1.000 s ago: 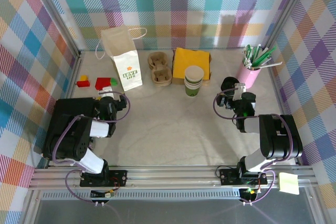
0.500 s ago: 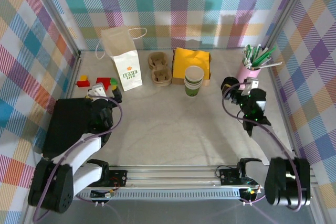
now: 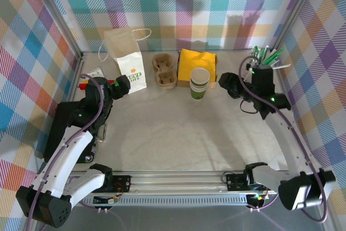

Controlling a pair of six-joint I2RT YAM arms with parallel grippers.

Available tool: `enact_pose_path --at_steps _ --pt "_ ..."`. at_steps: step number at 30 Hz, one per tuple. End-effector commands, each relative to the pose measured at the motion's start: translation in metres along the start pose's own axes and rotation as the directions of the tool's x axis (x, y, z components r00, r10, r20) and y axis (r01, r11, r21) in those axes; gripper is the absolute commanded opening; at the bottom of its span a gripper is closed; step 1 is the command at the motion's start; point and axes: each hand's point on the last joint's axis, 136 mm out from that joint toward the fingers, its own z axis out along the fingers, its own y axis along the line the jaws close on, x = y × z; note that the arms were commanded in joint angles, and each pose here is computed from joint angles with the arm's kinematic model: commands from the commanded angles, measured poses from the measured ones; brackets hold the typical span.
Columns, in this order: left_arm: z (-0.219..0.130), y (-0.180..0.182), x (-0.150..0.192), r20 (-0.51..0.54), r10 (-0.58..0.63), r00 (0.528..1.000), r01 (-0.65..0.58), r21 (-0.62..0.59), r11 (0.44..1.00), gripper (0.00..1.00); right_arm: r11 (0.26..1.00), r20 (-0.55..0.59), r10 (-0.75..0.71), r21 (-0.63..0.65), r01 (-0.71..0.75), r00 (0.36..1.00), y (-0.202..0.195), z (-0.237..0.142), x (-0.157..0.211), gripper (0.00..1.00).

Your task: Pack the takeout coffee

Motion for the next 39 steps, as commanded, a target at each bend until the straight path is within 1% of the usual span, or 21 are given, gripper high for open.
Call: enact_pose_path --at_steps 1,2,3,4,6,10,16,18,20,26,27,28,31,33,36,39 --pt "-0.011 -0.018 0.030 -0.190 -0.014 0.982 0.031 0.087 0.996 1.00 0.992 -0.097 0.028 0.126 -0.015 0.995 0.001 0.005 0.011 0.98" --pt "-0.012 -0.023 0.031 -0.208 -0.007 0.978 0.030 0.108 0.994 1.00 0.990 -0.105 0.026 0.138 -0.012 0.994 0.004 0.009 0.009 0.98" --pt "-0.014 -0.029 0.032 -0.228 0.006 0.974 0.025 0.132 0.991 1.00 0.988 -0.112 0.028 0.153 -0.010 0.993 0.005 0.015 0.007 0.95" --pt "-0.015 -0.033 0.033 -0.243 0.015 0.970 0.023 0.151 0.988 0.96 0.987 -0.113 0.025 0.159 -0.007 0.993 0.008 0.019 0.005 0.93" --pt "-0.016 -0.042 0.034 -0.267 0.036 0.963 0.016 0.189 0.982 0.95 0.986 -0.116 0.032 0.169 -0.012 0.993 0.011 0.029 -0.001 0.92" --pt "-0.017 -0.051 0.037 -0.288 0.062 0.956 0.008 0.237 0.972 0.93 0.982 -0.152 0.032 0.189 -0.003 0.988 0.016 0.051 -0.006 0.87" --pt "-0.014 -0.056 0.043 -0.308 0.090 0.947 -0.006 0.263 0.965 0.92 0.972 -0.202 0.007 0.230 0.040 0.979 0.021 0.086 -0.012 0.85" --pt "-0.013 -0.057 0.044 -0.311 0.093 0.946 -0.007 0.268 0.964 0.91 0.968 -0.227 0.007 0.244 0.050 0.974 0.022 0.096 -0.014 0.80" --pt "-0.012 -0.059 0.044 -0.315 0.095 0.944 -0.007 0.271 0.963 0.91 0.963 -0.250 0.003 0.262 0.065 0.968 0.022 0.107 -0.014 0.80" --pt "-0.008 -0.060 0.045 -0.317 0.094 0.944 -0.007 0.265 0.964 0.90 0.952 -0.288 -0.005 0.291 0.093 0.958 0.022 0.130 -0.011 0.71" --pt "-0.009 -0.060 0.045 -0.316 0.095 0.944 -0.008 0.266 0.964 0.90 0.951 -0.294 -0.009 0.292 0.098 0.956 0.022 0.133 -0.010 0.68" --pt "-0.008 -0.059 0.046 -0.318 0.094 0.943 -0.008 0.261 0.965 0.90 0.951 -0.301 -0.008 0.292 0.100 0.954 0.021 0.136 -0.009 0.62" --pt "-0.006 -0.057 0.048 -0.324 0.096 0.941 -0.013 0.249 0.968 0.90 0.951 -0.319 -0.012 0.289 0.109 0.948 0.022 0.143 -0.003 0.57" --pt "-0.007 -0.057 0.049 -0.326 0.098 0.940 -0.015 0.247 0.969 0.90 0.949 -0.324 -0.018 0.292 0.119 0.946 0.023 0.145 0.000 0.51" --pt "-0.006 -0.056 0.050 -0.328 0.100 0.939 -0.018 0.245 0.969 0.90 0.948 -0.335 -0.025 0.292 0.129 0.942 0.022 0.148 0.003 0.40" --pt "-0.007 -0.056 0.049 -0.325 0.100 0.940 -0.018 0.245 0.969 0.90 0.946 -0.341 -0.032 0.294 0.138 0.940 0.022 0.149 0.005 0.33"
